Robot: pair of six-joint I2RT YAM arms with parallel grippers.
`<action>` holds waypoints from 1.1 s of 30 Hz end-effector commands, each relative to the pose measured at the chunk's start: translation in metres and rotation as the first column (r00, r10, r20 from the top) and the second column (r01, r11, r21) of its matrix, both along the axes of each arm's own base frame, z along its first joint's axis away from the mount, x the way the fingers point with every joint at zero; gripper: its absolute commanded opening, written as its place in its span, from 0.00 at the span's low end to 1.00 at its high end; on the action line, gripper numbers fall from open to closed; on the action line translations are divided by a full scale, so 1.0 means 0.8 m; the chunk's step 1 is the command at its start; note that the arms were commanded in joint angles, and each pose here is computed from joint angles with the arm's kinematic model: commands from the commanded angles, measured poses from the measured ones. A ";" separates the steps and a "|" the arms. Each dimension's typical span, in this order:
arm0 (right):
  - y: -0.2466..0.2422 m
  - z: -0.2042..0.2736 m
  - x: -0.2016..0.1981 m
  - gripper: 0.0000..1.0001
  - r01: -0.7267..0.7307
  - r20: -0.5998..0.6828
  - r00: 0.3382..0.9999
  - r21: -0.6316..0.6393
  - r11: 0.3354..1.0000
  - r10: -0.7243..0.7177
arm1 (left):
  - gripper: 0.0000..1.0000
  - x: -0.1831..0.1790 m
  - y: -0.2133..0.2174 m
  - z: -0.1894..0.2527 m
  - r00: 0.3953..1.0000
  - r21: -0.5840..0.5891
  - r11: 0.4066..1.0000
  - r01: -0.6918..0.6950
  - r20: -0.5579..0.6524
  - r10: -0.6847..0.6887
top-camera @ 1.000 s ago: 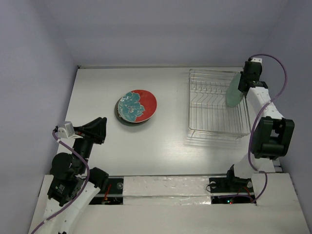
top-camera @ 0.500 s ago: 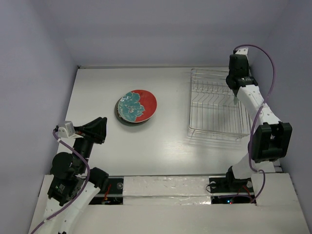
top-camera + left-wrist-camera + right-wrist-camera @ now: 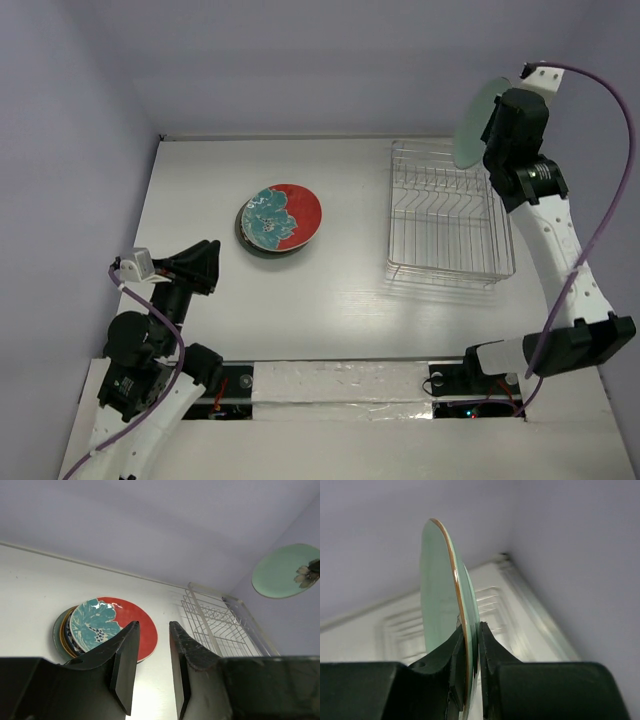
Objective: Unload the plates from the dish rack
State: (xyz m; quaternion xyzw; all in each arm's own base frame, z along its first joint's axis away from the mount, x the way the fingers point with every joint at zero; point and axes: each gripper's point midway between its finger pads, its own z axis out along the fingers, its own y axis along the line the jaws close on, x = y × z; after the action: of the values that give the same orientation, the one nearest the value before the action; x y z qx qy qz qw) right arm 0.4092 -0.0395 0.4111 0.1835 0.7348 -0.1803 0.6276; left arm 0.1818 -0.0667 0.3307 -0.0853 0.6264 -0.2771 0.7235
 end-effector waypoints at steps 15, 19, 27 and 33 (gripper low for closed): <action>0.478 -0.065 0.001 0.00 -0.769 0.549 0.554 0.626 0.132 0.626 | 0.35 0.017 -0.012 -0.009 0.999 0.021 1.000 0.010 -0.042 -0.009; 0.530 -0.120 0.010 0.00 -0.714 0.505 0.557 0.697 0.069 0.659 | 0.36 0.018 -0.013 -0.010 0.999 0.021 1.000 0.011 -0.049 -0.010; 0.562 -0.195 0.010 0.00 -0.636 0.428 0.593 0.769 0.070 0.682 | 0.37 0.023 -0.015 -0.015 0.998 0.030 0.999 0.011 -0.065 -0.009; 0.557 -0.246 0.013 0.24 -0.576 0.328 0.637 0.804 0.147 0.697 | 0.38 0.024 -0.016 -0.017 0.998 0.033 0.999 0.011 -0.069 -0.009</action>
State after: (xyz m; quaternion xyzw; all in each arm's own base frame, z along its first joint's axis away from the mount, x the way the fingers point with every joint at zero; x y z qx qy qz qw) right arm 0.4070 0.3889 0.1467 0.1251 0.8260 0.4076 0.3686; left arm 0.1985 -0.0758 0.3140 -0.0809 0.6611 -0.2602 0.6991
